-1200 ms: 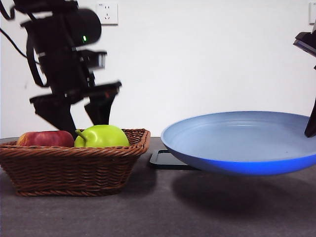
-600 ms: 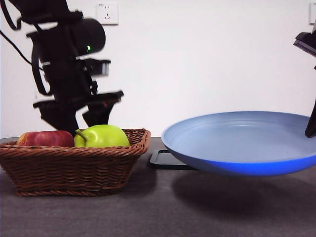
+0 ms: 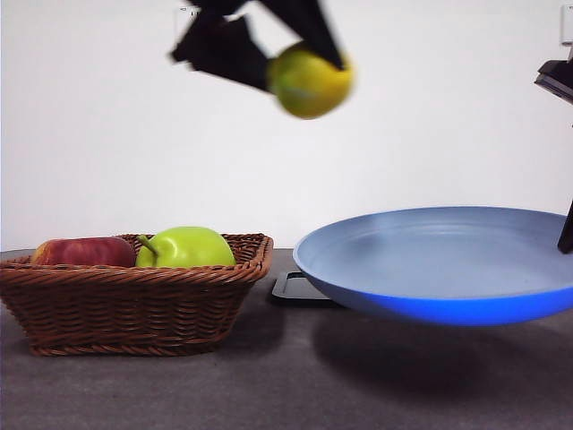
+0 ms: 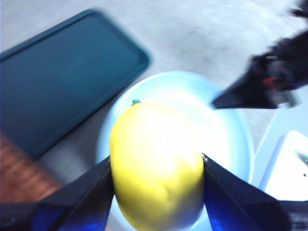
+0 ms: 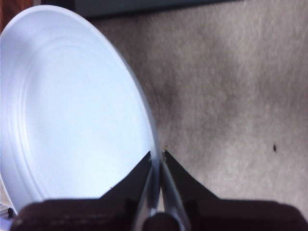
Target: Take the lemon from the basket,put the lemon in the plate,hand out the plate
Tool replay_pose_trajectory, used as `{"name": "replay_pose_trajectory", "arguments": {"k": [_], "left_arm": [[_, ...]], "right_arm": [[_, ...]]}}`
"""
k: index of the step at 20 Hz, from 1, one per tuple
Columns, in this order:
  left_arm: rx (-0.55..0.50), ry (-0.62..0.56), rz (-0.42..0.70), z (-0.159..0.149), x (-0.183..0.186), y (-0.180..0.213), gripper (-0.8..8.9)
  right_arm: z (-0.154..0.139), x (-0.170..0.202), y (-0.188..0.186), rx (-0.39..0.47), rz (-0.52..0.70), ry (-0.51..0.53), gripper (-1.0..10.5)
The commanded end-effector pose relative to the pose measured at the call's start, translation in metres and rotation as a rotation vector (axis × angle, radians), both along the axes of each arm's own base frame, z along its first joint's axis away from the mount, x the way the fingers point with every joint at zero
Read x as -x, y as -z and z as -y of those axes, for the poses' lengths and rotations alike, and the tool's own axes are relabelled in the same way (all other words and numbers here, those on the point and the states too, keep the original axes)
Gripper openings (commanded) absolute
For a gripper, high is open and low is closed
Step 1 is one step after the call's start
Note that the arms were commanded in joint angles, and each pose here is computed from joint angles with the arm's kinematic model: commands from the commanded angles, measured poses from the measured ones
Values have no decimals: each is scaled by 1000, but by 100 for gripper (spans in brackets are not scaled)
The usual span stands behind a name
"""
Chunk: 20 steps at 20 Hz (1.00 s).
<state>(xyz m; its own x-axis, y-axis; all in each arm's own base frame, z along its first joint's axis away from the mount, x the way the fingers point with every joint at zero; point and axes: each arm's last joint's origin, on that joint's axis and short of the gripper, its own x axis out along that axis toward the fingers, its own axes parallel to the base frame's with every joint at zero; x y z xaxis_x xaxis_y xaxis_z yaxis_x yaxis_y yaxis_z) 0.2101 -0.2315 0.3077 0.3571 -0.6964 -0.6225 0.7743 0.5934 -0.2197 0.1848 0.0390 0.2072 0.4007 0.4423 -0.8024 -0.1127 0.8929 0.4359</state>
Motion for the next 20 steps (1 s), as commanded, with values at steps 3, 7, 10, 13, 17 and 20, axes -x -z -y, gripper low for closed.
{"name": "replay_pose_trajectory", "arguments": {"k": [3, 7, 10, 13, 17, 20], "left_arm": [[-47, 74, 88, 44, 20, 15, 179], [-110, 120, 42, 64, 24, 40, 179], [-155, 132, 10, 70, 24, 54, 179], [-189, 140, -14, 74, 24, 65, 180], [-248, 163, -33, 75, 23, 77, 200], [-242, 166, -33, 77, 25, 77, 309]], "right_arm": [[-3, 1, -2, -73, -23, -50, 3], [-4, 3, -2, -113, -46, -74, 3], [-4, 4, -2, -111, -62, -73, 3], [-4, 4, -1, -109, -62, -78, 3], [-3, 4, -1, -109, -64, -78, 3], [-3, 4, -1, -108, -64, -78, 3]]}}
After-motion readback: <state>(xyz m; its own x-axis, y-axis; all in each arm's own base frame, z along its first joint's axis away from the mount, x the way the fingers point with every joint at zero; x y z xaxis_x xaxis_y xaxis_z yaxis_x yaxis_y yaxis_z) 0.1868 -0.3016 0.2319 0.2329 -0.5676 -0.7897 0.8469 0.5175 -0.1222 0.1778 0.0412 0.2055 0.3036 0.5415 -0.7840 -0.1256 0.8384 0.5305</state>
